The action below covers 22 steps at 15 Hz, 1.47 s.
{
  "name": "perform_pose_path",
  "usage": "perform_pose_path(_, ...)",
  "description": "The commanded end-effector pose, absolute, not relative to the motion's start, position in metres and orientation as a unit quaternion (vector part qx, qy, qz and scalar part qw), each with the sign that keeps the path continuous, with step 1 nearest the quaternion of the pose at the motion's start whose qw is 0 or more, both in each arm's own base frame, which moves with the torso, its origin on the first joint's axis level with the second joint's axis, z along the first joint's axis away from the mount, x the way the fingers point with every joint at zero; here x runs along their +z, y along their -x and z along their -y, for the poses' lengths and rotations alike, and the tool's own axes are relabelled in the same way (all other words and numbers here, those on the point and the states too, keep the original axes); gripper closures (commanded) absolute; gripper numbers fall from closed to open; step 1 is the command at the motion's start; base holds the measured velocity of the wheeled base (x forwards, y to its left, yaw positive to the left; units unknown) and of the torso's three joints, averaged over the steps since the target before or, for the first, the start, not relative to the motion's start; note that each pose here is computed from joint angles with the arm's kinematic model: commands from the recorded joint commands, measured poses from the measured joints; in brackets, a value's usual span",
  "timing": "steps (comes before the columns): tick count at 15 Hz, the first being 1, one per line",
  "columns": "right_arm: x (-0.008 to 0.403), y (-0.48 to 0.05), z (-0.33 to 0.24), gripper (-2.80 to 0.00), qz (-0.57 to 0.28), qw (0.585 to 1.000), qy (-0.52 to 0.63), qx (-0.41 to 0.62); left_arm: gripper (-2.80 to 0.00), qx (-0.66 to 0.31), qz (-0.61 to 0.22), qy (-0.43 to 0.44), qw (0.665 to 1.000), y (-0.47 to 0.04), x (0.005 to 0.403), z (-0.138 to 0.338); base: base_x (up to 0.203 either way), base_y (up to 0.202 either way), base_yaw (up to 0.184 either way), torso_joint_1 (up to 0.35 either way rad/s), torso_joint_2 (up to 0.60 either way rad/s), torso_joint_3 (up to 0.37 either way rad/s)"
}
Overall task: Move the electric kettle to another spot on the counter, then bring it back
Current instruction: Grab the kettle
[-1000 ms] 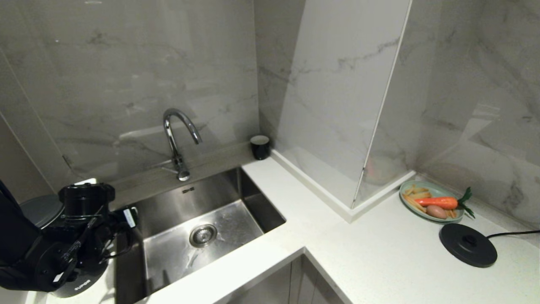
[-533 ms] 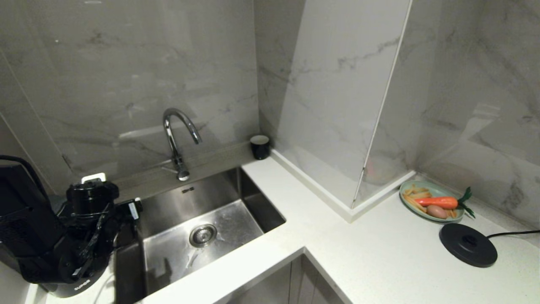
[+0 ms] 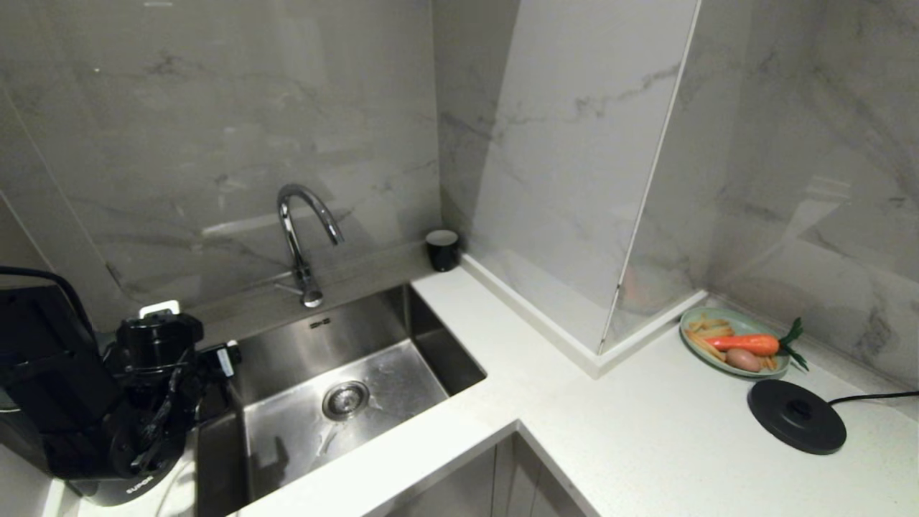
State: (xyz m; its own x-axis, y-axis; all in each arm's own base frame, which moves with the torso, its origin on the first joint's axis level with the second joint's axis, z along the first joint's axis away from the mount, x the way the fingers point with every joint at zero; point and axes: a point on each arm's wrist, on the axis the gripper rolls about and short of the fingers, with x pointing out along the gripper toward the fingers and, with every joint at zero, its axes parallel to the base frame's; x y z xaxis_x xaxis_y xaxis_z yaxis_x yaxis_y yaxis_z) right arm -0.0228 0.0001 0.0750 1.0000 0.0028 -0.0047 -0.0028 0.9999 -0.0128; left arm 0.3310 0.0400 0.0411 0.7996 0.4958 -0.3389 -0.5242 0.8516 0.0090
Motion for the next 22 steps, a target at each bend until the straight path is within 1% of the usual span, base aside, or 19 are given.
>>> perform_pose_path(1,0.075,0.023,0.000,0.00,-0.002,1.000,0.007,0.002,-2.80,0.274,-0.160,0.045,0.947,-0.338,0.031,-0.044,0.000,0.000,0.000,0.000,0.00,0.000)
perform_pose_path(10,0.075,0.023,0.000,0.00,-0.002,1.000,0.007,0.002,-2.80,0.299,-0.118,0.043,0.946,-0.357,0.034,-0.067,0.000,0.000,0.000,0.000,0.00,0.000)
perform_pose_path(15,0.075,0.023,0.000,0.00,-0.002,1.000,0.006,0.002,-2.80,0.297,-0.106,0.036,0.948,-0.363,0.040,-0.067,0.000,0.000,0.000,0.000,0.00,0.000)
perform_pose_path(22,0.075,0.023,0.000,0.00,-0.002,1.000,0.007,0.002,-2.80,0.283,-0.101,0.034,0.953,-0.368,0.036,-0.056,0.000,0.000,0.000,0.000,0.00,0.000)
